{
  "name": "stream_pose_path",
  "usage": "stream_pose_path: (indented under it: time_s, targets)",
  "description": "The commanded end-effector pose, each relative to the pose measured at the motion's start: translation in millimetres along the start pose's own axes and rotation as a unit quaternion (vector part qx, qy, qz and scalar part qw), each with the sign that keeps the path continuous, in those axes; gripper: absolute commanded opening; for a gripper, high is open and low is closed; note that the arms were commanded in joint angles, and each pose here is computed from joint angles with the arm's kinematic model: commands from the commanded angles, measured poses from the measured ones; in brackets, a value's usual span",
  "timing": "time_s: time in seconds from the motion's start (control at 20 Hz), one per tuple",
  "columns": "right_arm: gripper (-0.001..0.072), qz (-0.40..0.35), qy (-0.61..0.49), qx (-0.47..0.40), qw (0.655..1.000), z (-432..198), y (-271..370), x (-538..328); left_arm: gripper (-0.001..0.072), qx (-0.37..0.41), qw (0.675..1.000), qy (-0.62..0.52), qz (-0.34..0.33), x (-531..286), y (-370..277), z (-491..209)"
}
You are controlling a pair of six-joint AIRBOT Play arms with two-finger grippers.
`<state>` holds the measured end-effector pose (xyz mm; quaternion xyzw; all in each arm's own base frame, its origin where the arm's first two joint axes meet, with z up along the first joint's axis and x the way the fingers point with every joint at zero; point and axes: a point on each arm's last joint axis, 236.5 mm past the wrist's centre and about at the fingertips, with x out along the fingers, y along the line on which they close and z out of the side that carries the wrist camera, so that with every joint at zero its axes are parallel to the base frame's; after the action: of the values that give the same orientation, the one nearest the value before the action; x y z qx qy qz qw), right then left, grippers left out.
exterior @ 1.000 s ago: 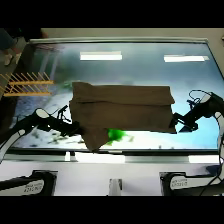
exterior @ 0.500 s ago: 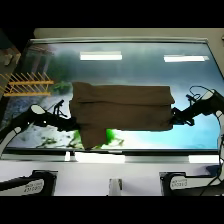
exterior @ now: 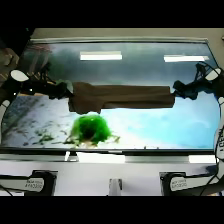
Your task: Fold the shirts.
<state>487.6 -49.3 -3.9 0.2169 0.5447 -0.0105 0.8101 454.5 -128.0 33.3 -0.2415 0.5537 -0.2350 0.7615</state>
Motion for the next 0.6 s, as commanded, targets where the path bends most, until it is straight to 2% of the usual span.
stream_pose_path:
  time_s: [0.0, 0.25, 0.3, 0.35, 0.4, 0.45, 0.5, 0.55]
  targets:
    - [0.0023, 0.005, -0.075, 0.008, 0.997, 55, 21, 11, 0.0034, -0.016, 1.000, -0.022, 0.000, 12, 13, 55]
    - [0.0026, -0.006, -0.011, 0.055, 0.998, 33, 1, 74, 0.0036, -0.077, 0.997, 0.003, 0.001, 64, 50, 69]
    - [0.0027, -0.006, 0.007, 0.060, 0.998, 24, -2, 85, 0.0097, -0.086, 0.996, 0.014, 0.000, 74, 56, 64]
    - [0.0052, -0.002, 0.017, 0.065, 0.998, 19, -3, 92, 0.0353, -0.095, 0.995, 0.020, -0.005, 81, 59, 62]
    - [0.0184, 0.000, 0.019, 0.067, 0.998, 18, -2, 95, 0.0561, -0.102, 0.994, 0.023, -0.013, 83, 58, 60]
    - [0.0379, 0.000, 0.013, 0.055, 0.998, 22, -3, 92, 0.0593, -0.103, 0.994, 0.021, -0.018, 80, 56, 62]
    - [0.0583, -0.005, 0.004, 0.040, 0.999, 28, -6, 85, 0.0593, -0.100, 0.995, 0.019, -0.021, 72, 53, 65]
    - [0.0637, -0.017, -0.008, 0.032, 0.999, 36, -13, 75, 0.0593, -0.086, 0.996, 0.018, -0.025, 61, 48, 69]
